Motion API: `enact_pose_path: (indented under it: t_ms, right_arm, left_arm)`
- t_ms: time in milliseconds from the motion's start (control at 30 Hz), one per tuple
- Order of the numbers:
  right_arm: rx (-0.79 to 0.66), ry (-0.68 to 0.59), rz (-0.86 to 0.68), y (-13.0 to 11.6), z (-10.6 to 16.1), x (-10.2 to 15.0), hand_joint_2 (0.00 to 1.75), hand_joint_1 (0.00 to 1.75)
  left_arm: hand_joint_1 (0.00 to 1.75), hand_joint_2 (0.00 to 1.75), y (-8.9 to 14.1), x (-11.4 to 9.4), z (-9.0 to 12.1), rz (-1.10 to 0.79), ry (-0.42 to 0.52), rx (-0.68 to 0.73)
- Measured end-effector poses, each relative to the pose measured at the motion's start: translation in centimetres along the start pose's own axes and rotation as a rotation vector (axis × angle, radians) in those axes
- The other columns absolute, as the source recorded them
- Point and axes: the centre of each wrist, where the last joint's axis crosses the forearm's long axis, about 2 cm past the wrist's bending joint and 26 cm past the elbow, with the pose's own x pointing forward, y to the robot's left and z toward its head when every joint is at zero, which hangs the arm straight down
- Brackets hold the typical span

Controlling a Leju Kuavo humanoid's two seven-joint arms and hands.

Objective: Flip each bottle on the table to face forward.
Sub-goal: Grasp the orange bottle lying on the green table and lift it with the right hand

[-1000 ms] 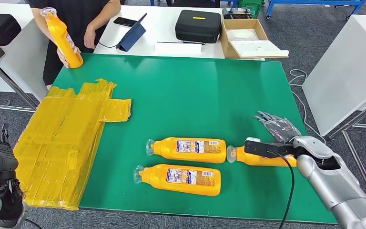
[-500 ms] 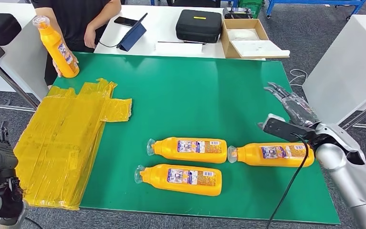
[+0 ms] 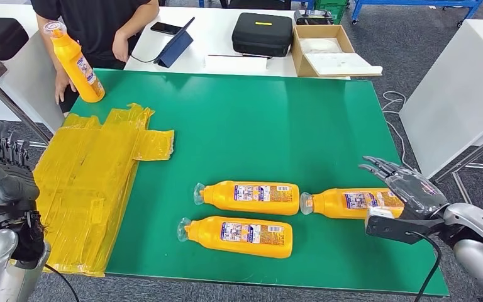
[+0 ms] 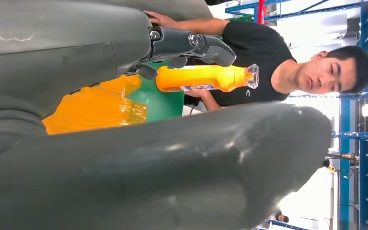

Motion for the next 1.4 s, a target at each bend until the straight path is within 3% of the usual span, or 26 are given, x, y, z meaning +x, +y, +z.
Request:
enact_pose_path:
  t_ms: [300, 600, 1400]
  right_arm:
    - [0.078, 0.011, 0.046, 0.2, 0.5, 0.1, 1.75, 0.0]
    - [0.125, 0.063, 0.101, -0.5, -2.0, -0.8, 1.75, 0.0]
    - [0.255, 0.085, 0.037, 2.2, -5.4, -2.4, 1.75, 0.0]
  left_arm:
    - [0.0, 0.0, 0.0, -0.3, -0.1, 0.006, 0.014, 0.002]
    - [0.0, 0.0, 0.9, -0.5, 0.5, -0.001, 0.032, 0.023]
    - [0.0, 0.0, 1.4, -0.2, 0.5, -0.009, 0.017, 0.043]
